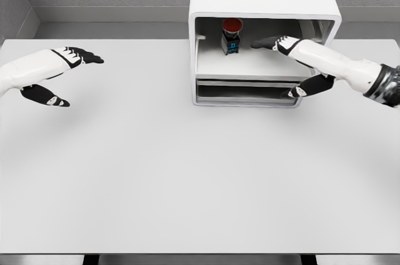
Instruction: Slide open multi-storey tabletop storage cabinets and put open load switch and slide close multi-storey tabletop storage cabinets
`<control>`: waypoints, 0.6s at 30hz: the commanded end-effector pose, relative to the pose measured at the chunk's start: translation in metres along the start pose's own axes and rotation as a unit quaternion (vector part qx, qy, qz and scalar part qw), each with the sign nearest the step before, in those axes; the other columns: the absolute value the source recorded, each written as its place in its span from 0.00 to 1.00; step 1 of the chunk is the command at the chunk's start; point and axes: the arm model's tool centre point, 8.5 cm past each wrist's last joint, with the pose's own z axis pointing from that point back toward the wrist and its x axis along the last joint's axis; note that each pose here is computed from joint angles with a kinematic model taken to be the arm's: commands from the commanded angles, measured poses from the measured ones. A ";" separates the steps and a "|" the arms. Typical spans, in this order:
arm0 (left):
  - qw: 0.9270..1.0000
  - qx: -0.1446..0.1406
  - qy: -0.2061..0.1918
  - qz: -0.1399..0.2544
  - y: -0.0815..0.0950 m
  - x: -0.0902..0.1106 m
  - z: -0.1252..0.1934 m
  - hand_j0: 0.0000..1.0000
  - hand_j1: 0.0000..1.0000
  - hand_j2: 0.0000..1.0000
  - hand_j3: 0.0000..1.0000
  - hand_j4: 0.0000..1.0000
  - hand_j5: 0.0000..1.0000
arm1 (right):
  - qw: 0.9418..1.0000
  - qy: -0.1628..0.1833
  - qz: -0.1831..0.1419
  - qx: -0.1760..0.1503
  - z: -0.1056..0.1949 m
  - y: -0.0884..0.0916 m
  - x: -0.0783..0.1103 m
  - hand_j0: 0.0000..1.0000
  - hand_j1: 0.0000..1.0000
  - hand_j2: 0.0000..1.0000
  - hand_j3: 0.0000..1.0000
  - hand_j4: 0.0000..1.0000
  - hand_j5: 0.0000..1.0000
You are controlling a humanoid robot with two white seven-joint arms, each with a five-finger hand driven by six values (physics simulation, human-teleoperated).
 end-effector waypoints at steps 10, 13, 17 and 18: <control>1.000 0.002 0.013 0.006 0.001 -0.008 0.004 1.00 1.00 1.00 1.00 1.00 1.00 | 1.000 0.007 -0.004 -0.005 -0.010 -0.002 -0.009 1.00 1.00 1.00 1.00 1.00 1.00; 1.000 0.002 0.013 0.005 0.001 -0.008 0.004 1.00 1.00 1.00 1.00 1.00 1.00 | 1.000 0.014 -0.001 -0.005 -0.013 -0.003 -0.014 1.00 1.00 1.00 1.00 1.00 1.00; 1.000 0.001 0.014 0.005 0.001 -0.008 0.004 1.00 1.00 1.00 1.00 1.00 1.00 | 1.000 0.023 -0.006 -0.006 -0.012 -0.003 -0.020 1.00 1.00 1.00 1.00 1.00 1.00; 1.000 0.001 0.014 0.005 0.001 -0.008 0.004 1.00 1.00 1.00 1.00 1.00 1.00 | 1.000 0.020 -0.009 -0.006 -0.017 -0.003 -0.021 1.00 1.00 1.00 1.00 1.00 1.00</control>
